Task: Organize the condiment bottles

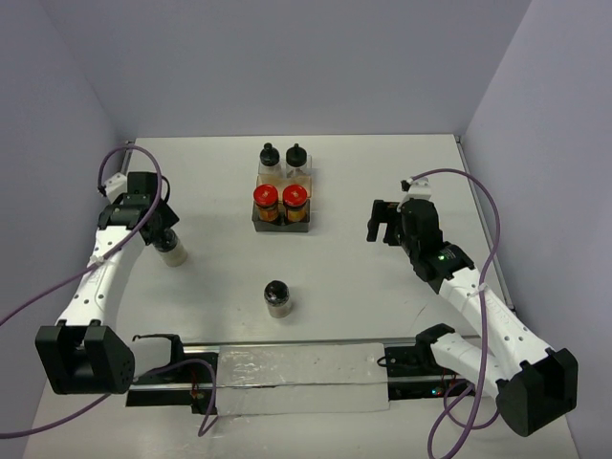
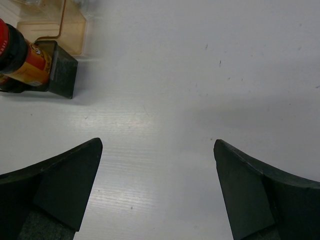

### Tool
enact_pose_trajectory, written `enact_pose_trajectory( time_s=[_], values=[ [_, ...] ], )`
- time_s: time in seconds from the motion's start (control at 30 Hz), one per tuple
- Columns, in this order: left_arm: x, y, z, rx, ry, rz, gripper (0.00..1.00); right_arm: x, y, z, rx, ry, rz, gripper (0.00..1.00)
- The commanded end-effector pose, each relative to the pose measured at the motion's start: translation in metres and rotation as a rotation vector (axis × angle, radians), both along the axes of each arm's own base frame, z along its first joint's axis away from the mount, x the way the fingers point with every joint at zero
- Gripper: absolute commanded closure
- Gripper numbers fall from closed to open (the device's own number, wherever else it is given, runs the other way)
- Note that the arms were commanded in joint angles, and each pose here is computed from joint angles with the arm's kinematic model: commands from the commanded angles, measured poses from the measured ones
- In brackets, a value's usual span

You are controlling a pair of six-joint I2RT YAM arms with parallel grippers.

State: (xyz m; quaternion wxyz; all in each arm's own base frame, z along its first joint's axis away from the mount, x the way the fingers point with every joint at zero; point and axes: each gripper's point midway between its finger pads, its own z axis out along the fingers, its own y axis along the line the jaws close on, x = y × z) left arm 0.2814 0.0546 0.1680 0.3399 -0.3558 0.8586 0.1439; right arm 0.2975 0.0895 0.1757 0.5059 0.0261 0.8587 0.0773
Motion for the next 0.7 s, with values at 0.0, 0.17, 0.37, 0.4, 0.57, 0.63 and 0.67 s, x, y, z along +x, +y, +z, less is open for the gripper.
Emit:
enact_pose_trajectory(
  time_s=[0.0,0.17,0.37,0.4,0.57,0.63,0.67],
  values=[
    [0.02,-0.01,-0.011,-0.085,-0.069,-0.011,0.0,0.004,0.004,0.007,0.017,-0.039,0.01,0.0],
    [0.026,-0.018,-0.028,-0.137,-0.075,-0.029,0.0,0.004,0.003,0.005,0.011,-0.031,0.005,0.0],
    [0.029,-0.019,-0.043,-0.148,-0.058,-0.022,0.0,0.003,0.003,0.006,0.011,-0.034,0.004,0.0],
    [0.031,-0.02,-0.047,-0.158,-0.053,-0.023,0.01,0.003,0.004,0.004,0.013,-0.029,0.011,0.0],
    [0.037,-0.019,-0.053,-0.172,-0.052,0.012,0.01,0.004,0.005,0.0,0.011,-0.02,0.012,0.0],
    [0.038,-0.016,-0.056,-0.17,-0.051,0.033,0.0,0.004,0.004,0.001,0.008,-0.019,0.01,0.0],
    [0.039,-0.016,-0.057,-0.176,-0.049,0.035,0.0,0.004,0.004,0.002,0.009,-0.022,0.009,0.0]
  ],
)
